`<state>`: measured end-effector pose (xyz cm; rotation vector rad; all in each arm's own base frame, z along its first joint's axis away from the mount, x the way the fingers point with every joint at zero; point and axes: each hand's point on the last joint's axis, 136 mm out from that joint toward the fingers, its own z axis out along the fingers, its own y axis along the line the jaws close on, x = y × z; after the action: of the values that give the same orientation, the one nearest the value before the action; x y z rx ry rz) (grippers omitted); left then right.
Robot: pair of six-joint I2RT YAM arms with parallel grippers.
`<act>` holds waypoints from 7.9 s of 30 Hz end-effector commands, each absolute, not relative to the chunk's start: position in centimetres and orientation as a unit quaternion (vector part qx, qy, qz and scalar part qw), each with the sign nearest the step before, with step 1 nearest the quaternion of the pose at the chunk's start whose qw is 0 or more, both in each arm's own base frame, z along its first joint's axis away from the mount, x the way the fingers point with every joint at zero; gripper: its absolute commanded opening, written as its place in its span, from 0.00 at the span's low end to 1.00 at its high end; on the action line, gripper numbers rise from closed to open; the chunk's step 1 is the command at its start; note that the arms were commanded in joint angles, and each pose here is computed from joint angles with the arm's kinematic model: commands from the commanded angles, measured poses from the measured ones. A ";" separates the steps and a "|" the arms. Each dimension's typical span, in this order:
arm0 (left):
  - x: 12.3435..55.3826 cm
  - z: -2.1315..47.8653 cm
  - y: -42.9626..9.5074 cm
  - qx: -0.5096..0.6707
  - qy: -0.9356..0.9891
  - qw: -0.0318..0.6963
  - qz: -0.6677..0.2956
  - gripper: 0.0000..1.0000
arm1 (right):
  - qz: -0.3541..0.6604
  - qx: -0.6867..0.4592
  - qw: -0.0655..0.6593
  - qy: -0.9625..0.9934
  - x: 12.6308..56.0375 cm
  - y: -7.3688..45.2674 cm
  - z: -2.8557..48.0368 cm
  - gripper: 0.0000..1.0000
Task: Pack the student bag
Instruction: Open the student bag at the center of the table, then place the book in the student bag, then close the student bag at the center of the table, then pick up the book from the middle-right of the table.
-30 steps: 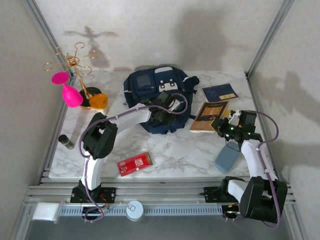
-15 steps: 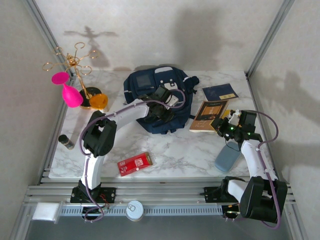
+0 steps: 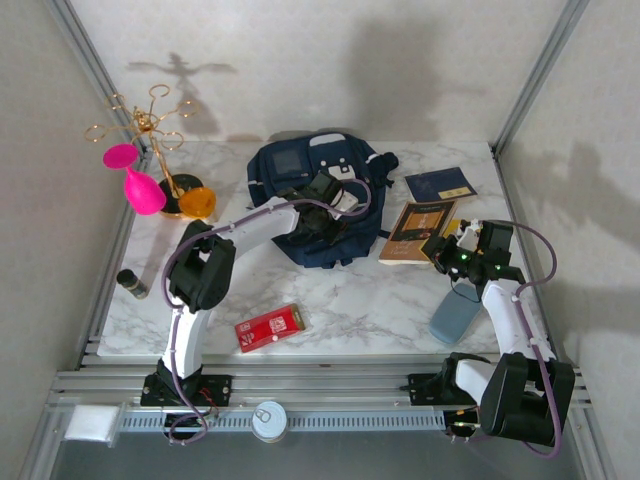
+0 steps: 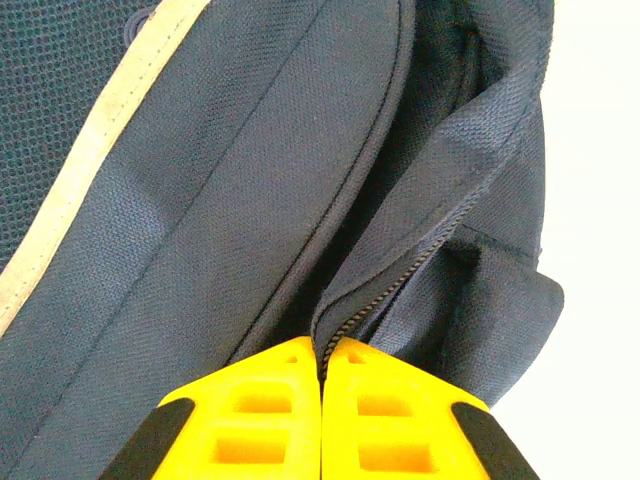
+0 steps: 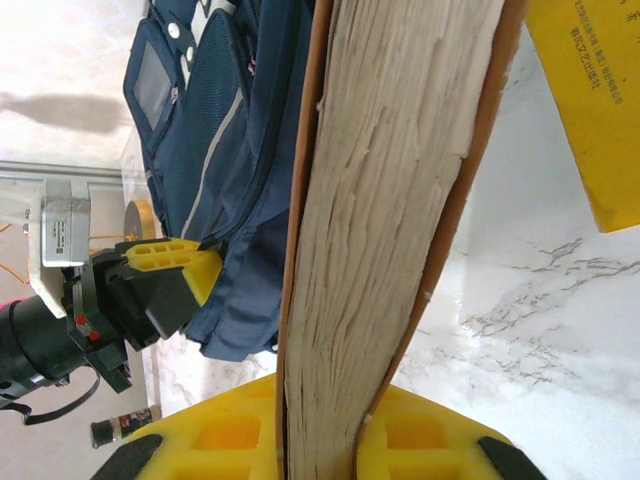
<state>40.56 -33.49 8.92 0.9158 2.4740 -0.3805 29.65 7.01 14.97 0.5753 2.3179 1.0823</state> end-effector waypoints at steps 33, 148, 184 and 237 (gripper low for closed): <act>37.2 35.6 -31.3 0.169 0.775 0.576 -0.198 0.00 | 0.538 0.012 0.186 0.822 27.7 23.7 20.4 0.00; 35.2 23.8 -32.7 0.141 0.845 0.456 -0.240 0.00 | 0.271 0.083 0.329 0.901 29.5 14.9 17.9 0.42; 29.3 16.9 -44.8 0.106 0.844 0.374 -0.369 0.57 | 0.188 0.500 0.257 0.805 36.2 -1.5 3.9 0.70; 30.0 17.1 -41.9 0.099 0.859 0.372 -0.337 0.60 | 0.217 0.278 0.193 0.916 31.2 0.7 7.1 0.00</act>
<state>29.54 -43.07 15.25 0.2750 2.2280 -0.8881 34.40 1.24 7.71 0.8769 2.4316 0.6738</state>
